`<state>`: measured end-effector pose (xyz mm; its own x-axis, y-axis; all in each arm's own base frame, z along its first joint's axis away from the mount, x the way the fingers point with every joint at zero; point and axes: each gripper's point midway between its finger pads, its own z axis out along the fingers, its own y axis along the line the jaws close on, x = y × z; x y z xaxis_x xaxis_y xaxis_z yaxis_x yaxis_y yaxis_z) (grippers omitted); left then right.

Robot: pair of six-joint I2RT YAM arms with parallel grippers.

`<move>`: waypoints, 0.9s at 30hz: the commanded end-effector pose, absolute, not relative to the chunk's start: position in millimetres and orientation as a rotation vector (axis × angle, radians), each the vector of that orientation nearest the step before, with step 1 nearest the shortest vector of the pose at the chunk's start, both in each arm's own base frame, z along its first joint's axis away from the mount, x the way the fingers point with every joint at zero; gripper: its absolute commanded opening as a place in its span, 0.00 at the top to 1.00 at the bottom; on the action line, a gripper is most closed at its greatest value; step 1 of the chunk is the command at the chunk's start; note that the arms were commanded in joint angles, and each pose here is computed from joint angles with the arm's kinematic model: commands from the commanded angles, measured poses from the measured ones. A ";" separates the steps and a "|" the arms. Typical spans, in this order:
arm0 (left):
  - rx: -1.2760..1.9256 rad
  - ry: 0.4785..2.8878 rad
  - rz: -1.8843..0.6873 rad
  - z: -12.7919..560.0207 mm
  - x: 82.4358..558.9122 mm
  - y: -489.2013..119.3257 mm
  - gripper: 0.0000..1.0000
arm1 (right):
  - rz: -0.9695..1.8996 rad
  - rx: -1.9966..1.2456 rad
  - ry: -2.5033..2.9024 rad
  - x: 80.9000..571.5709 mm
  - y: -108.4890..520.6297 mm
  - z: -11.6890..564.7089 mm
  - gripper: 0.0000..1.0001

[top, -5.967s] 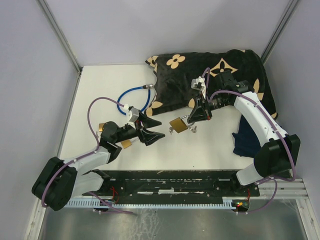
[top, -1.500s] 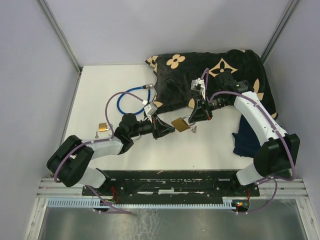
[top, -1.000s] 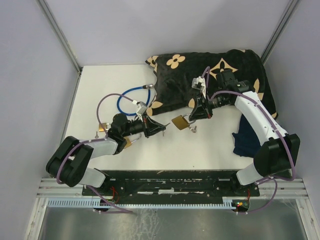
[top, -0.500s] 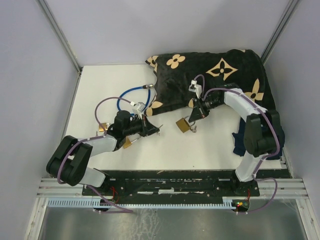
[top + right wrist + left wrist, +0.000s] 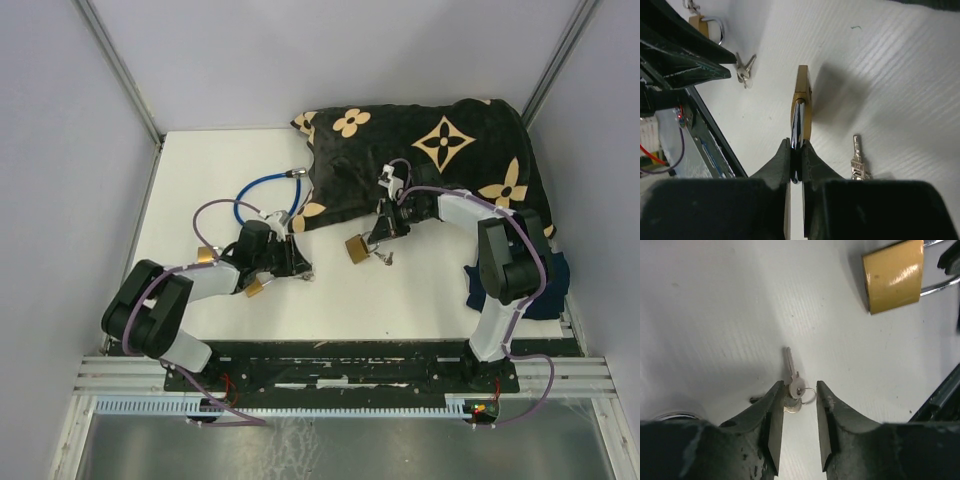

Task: Lock with the key
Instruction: Place the lock at the center of the board, then reset both arms

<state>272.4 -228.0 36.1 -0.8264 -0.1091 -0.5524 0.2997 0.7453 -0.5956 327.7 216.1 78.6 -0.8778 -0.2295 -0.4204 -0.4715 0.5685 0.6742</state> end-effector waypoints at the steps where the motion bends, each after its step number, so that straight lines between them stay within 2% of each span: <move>1: 0.053 2.274 -0.778 61.4 301.9 -212.1 0.55 | 1.188 -0.331 2.436 358.1 223.5 87.6 0.85; 4: 0.035 2.146 -0.734 96.3 306.6 -200.3 0.45 | 1.135 -0.316 2.422 362.9 219.2 85.8 0.68; 7: 0.008 1.998 -0.717 132.7 306.9 -185.8 0.33 | 1.103 -0.371 2.423 365.2 214.1 91.4 0.60; 10: -0.114 1.862 -0.669 167.6 304.6 -159.3 0.02 | 0.997 -0.471 2.409 367.9 201.5 105.6 0.55; 15: -0.056 1.666 -0.740 229.6 285.1 -153.6 0.01 | 0.724 -0.678 2.307 370.2 174.1 135.9 0.45; 24: 0.061 1.535 -0.929 319.0 259.8 -175.2 0.01 | 0.496 -0.849 2.046 352.0 137.1 221.1 0.43; 26: 0.082 1.488 -0.952 342.6 254.6 -176.5 0.01 | 0.416 -0.848 1.972 349.7 127.6 247.8 0.36; 27: 0.094 1.466 -0.949 354.9 252.4 -175.8 0.01 | 0.381 -0.844 1.934 348.2 123.4 262.1 0.29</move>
<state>268.7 -169.6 287.9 -0.2493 -0.4393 -0.8630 0.4737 0.7220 -0.5043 346.3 145.4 199.4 -0.4951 -0.3427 -0.7984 -0.6995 0.7023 0.1324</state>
